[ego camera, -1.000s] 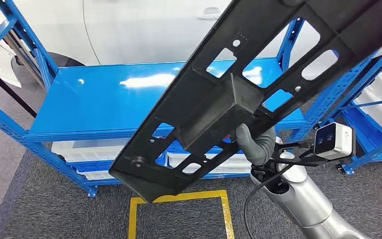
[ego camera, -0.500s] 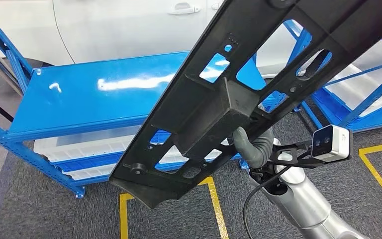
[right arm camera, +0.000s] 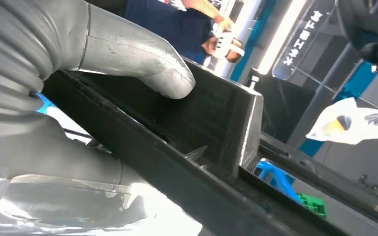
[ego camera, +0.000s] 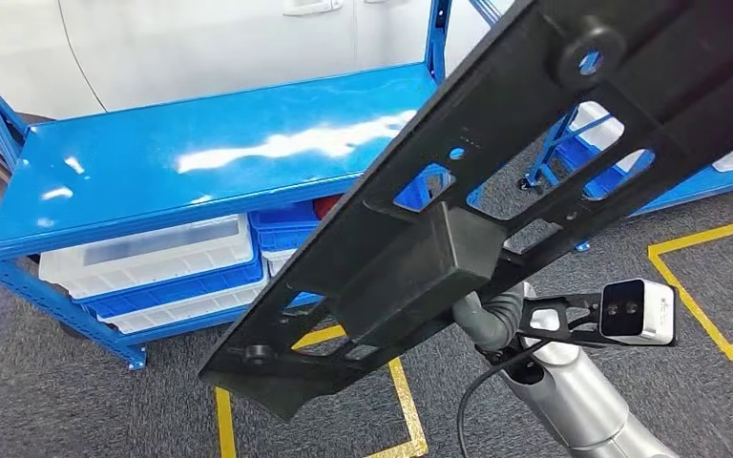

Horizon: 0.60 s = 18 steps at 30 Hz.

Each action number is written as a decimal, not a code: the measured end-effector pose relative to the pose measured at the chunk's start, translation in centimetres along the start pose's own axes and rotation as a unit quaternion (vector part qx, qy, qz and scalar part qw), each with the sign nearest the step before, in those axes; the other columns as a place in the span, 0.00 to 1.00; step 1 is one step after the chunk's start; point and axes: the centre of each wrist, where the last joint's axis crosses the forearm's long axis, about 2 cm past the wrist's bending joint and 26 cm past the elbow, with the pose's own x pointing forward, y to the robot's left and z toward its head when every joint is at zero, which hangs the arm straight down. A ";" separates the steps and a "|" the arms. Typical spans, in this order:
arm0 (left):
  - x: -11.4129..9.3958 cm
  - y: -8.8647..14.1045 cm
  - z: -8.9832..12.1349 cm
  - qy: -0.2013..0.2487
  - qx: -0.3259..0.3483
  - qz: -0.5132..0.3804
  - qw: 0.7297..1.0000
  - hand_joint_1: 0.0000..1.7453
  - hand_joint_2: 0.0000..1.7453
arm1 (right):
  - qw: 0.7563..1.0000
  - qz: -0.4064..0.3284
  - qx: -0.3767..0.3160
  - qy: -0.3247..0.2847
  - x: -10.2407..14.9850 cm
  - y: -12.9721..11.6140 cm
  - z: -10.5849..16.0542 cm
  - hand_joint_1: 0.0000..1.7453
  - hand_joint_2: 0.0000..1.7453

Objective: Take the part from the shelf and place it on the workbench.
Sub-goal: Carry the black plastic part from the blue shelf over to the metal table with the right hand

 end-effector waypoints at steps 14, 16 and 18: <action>0.3 -0.2 -0.1 -0.008 0.003 -0.001 1.000 0.00 1.00 | 0.999 0.037 0.002 0.033 0.1 -1.3 1.9 1.00 1.00; 0.2 -0.1 -0.1 -0.007 0.003 -0.001 1.000 0.00 1.00 | 0.999 0.040 0.001 0.034 0.1 -1.4 1.8 1.00 1.00; 0.2 -0.1 -0.1 -0.007 0.003 -0.001 1.000 0.00 1.00 | 0.999 0.042 -0.002 0.034 0.2 -1.5 1.9 1.00 1.00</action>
